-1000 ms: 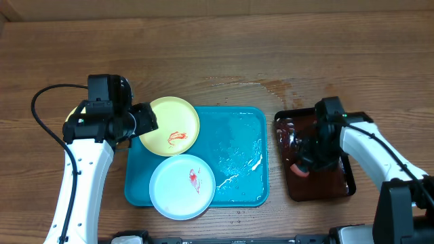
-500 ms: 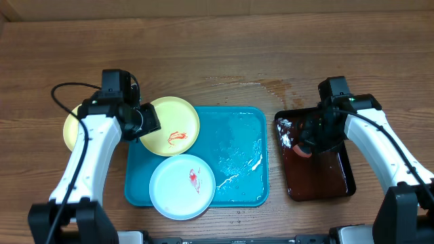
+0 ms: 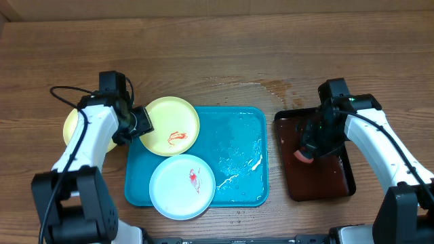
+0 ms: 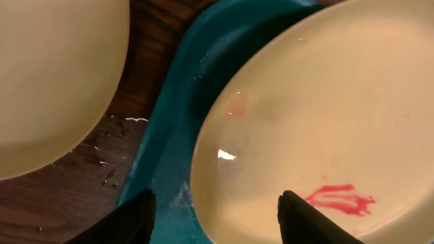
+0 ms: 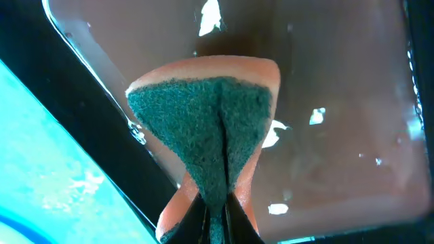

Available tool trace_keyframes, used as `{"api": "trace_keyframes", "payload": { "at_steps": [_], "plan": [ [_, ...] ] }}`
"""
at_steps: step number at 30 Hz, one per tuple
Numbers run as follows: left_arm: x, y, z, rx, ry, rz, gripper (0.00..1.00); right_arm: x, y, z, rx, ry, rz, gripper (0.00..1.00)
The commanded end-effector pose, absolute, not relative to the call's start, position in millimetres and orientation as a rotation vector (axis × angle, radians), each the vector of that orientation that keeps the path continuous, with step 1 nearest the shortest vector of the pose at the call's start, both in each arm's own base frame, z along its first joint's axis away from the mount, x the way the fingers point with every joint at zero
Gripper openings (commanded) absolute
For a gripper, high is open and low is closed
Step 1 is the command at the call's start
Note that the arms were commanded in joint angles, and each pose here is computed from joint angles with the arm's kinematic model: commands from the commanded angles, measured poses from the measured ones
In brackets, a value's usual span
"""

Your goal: Clean dirty plates on tray and stack at the side

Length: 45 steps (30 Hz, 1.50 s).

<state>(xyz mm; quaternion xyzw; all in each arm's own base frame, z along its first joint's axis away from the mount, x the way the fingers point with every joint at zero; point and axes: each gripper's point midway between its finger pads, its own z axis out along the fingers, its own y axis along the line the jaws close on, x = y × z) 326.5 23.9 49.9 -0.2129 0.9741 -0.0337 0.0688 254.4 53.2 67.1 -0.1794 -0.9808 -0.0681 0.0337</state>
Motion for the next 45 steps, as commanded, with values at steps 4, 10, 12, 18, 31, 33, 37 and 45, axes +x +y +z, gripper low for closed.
{"api": "trace_keyframes", "payload": {
  "at_steps": [4, 10, 12, 18, 31, 33, 37, 45],
  "plan": [
    [336, 30, 29, -0.645, 2.950, -0.049, 0.60, 255, 54, 74, -0.537, -3.026, -0.205, 0.04],
    [349, 29, 10, -0.625, 2.939, -0.066, 0.36, 251, 54, 74, -0.536, -3.010, -0.197, 0.04],
    [351, 27, 10, -0.614, 2.939, -0.069, 0.25, 251, 54, 74, -0.536, -3.010, -0.197, 0.04],
    [352, 24, 10, -0.598, 2.936, -0.071, 0.04, 251, 54, 74, -0.536, -3.011, -0.197, 0.04],
    [361, -3, 46, -0.456, 2.870, -0.112, 0.04, 259, 54, 74, -0.538, -3.041, -0.206, 0.04],
    [364, -15, 62, -0.385, 2.841, -0.125, 0.04, 260, 53, 73, -0.540, -3.048, -0.205, 0.04],
    [366, -39, 83, -0.276, 2.807, -0.145, 0.04, 260, 44, 71, -0.618, -3.049, -0.121, 0.04],
    [364, -62, 86, -0.193, 2.814, -0.169, 0.04, 254, 38, 52, -0.795, -3.011, -0.075, 0.04]
  ]
}}
